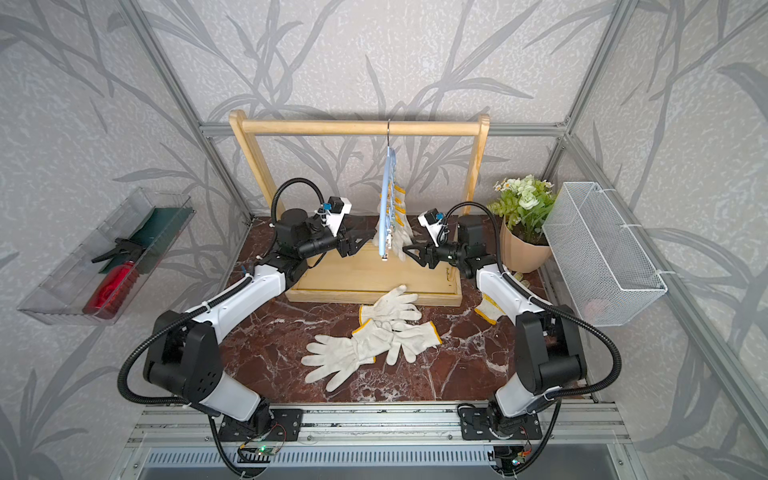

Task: Clip the gloves onto a hanger to dry
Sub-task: Clamp the glove onto the hanger, then pick up the glove from the center of the board.

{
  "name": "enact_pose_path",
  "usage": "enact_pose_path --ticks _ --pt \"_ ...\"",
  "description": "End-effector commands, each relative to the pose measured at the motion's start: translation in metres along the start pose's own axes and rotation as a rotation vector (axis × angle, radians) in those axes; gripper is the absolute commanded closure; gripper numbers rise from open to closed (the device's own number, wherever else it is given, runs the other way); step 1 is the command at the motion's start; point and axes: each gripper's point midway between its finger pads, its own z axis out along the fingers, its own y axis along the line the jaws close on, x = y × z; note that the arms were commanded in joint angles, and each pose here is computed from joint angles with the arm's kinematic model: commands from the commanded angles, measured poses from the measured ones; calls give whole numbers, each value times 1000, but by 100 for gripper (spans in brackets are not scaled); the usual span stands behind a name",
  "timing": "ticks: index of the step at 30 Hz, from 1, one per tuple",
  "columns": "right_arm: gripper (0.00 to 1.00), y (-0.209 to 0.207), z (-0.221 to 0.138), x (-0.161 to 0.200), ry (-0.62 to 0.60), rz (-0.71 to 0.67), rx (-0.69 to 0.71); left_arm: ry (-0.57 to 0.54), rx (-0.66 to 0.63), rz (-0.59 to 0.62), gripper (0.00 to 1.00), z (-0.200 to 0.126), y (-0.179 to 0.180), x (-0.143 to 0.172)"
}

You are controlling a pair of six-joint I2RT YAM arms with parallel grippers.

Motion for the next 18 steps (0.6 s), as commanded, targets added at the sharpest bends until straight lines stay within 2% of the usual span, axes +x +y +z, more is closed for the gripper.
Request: enact_pose_path --ticks 1,4,8,18 --pt "47 -2 -15 4 -4 30 132 27 -111 30 36 -12 12 8" --pt "47 7 -21 26 36 66 181 49 -172 16 36 -20 16 23" --pt "46 28 -18 65 148 94 214 66 -255 -12 36 -32 23 42" --pt "47 111 15 140 289 104 76 134 -406 -94 36 -50 40 70"
